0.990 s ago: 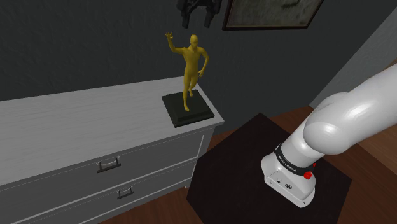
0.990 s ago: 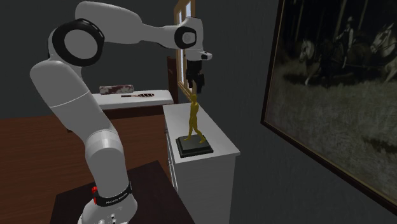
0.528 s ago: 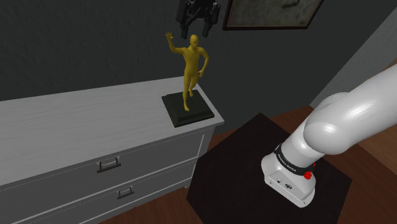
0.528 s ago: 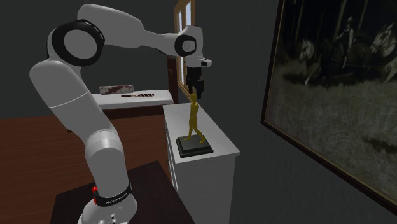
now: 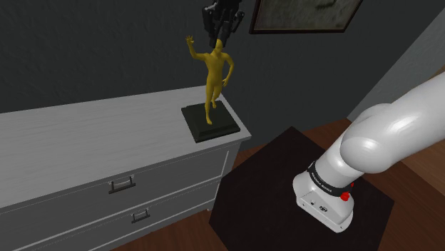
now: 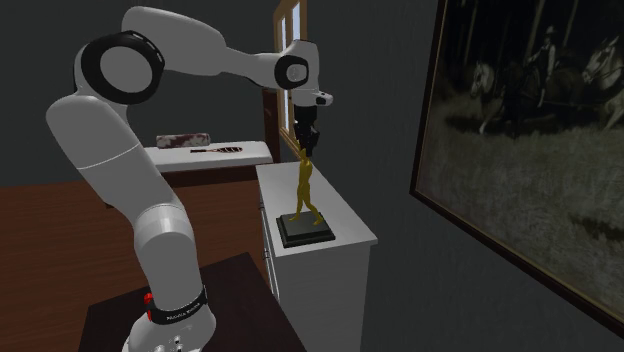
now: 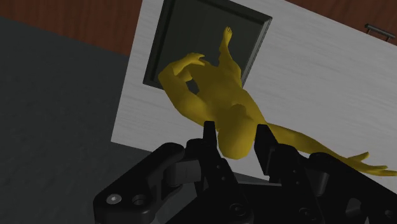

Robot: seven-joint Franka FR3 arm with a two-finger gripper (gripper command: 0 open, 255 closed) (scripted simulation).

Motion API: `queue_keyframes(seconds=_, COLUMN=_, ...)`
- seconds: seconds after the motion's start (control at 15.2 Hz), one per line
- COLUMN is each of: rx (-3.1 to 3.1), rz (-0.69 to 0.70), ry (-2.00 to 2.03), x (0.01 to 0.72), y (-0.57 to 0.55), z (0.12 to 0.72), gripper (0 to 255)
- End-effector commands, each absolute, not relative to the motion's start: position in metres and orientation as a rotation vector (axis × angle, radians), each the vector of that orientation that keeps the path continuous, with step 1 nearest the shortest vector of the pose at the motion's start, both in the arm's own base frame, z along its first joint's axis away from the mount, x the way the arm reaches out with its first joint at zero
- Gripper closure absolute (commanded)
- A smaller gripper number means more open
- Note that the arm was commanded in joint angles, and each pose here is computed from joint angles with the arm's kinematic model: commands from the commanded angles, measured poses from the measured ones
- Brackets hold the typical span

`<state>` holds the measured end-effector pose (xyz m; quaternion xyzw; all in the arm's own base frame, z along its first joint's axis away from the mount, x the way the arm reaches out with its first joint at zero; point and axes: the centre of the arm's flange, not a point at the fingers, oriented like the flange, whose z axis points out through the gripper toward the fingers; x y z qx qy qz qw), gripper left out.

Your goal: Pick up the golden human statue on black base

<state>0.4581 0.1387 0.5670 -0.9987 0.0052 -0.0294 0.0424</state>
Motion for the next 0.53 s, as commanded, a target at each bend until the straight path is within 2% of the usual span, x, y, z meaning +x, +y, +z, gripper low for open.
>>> queue_keyframes(seconds=0.0, rx=-3.055, rz=-0.089, ry=0.017, x=0.458, y=0.139, z=0.567, gripper=255)
queue_keyframes(seconds=0.46, rx=-3.055, rz=-0.089, ry=0.017, x=0.459, y=0.139, z=0.599, gripper=255)
